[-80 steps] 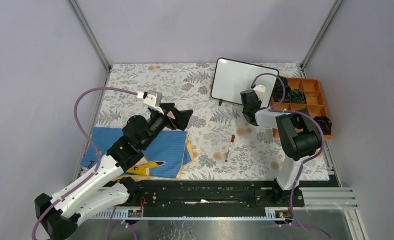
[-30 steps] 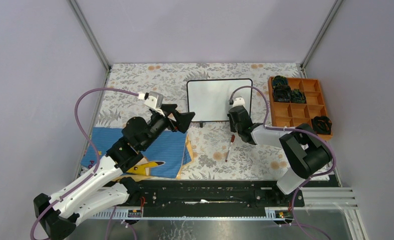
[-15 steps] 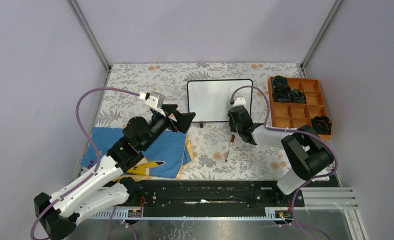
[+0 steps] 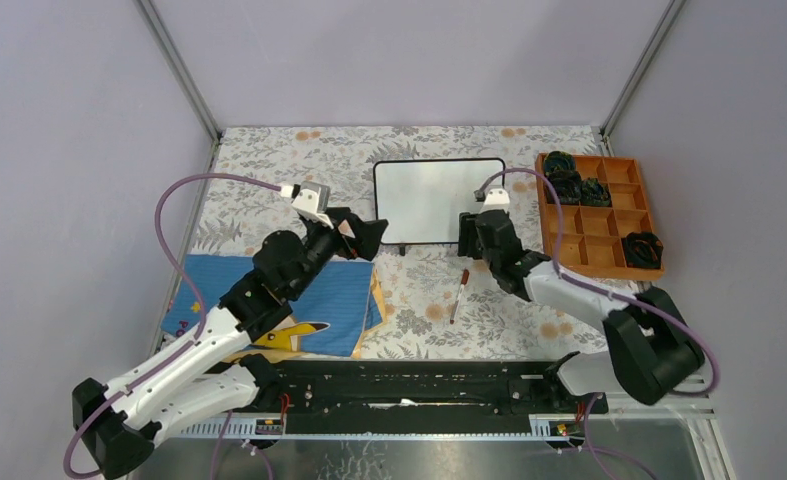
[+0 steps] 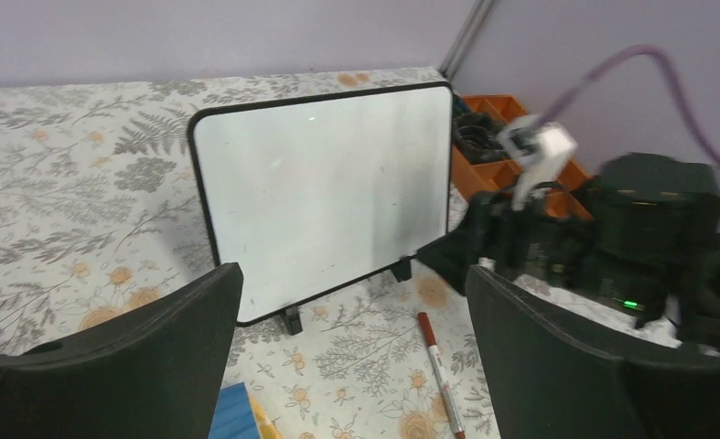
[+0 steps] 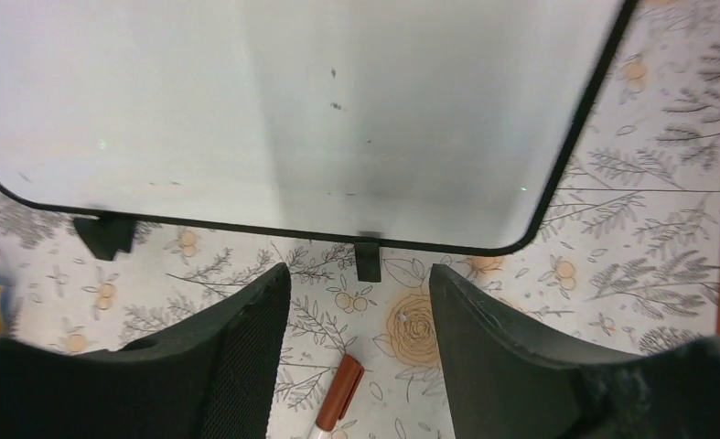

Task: Write a sentence on the whiteboard
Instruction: Move the whiteboard to the center of the board.

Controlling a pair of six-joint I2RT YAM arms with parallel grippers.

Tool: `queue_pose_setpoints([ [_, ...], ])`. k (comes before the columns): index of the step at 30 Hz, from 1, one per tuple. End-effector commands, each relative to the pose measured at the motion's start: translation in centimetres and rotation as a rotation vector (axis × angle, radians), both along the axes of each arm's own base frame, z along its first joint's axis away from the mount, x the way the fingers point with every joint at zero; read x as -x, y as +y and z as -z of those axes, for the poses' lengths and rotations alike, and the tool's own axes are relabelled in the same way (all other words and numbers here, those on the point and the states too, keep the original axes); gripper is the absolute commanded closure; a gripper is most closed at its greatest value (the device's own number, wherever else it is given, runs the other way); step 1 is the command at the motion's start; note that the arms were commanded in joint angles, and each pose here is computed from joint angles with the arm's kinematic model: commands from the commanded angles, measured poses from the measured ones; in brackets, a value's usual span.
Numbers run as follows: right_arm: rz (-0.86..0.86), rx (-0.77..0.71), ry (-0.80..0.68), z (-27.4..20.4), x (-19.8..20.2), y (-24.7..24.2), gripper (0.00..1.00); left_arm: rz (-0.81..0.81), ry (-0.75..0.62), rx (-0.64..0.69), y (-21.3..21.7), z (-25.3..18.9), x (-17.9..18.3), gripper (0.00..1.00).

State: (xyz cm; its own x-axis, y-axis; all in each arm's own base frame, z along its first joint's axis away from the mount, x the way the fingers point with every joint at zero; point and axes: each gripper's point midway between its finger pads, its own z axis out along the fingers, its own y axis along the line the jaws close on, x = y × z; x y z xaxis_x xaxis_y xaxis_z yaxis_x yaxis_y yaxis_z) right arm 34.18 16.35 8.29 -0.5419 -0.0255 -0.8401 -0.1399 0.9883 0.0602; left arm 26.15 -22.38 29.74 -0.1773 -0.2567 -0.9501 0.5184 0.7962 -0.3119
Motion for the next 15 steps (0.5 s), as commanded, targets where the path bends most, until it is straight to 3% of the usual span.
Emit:
queue_pose_setpoints([
  [1,0.097,-0.097,-0.089,-4.2,0.5,-0.9,0.35,-0.168,0.003,0.015,1.9,0.2,-2.0,0.01],
  [3,0.187,-0.107,-0.126,-5.2,0.3,-2.4,0.30,-0.235,0.028,0.035,2.5,1.4,-2.7,0.01],
  [6,0.251,-0.153,-0.151,-6.4,-0.3,-3.4,0.25,-0.204,0.061,0.014,1.4,2.7,-3.1,0.01],
  [11,0.337,-0.386,-0.129,-8.2,-1.5,-5.5,0.26,-0.178,0.267,-0.112,-1.5,5.4,-4.7,0.01],
  [15,0.389,-0.438,-0.192,-9.5,-1.7,-7.0,0.26,-0.176,0.383,-0.126,-3.0,8.7,-5.1,0.06],
])
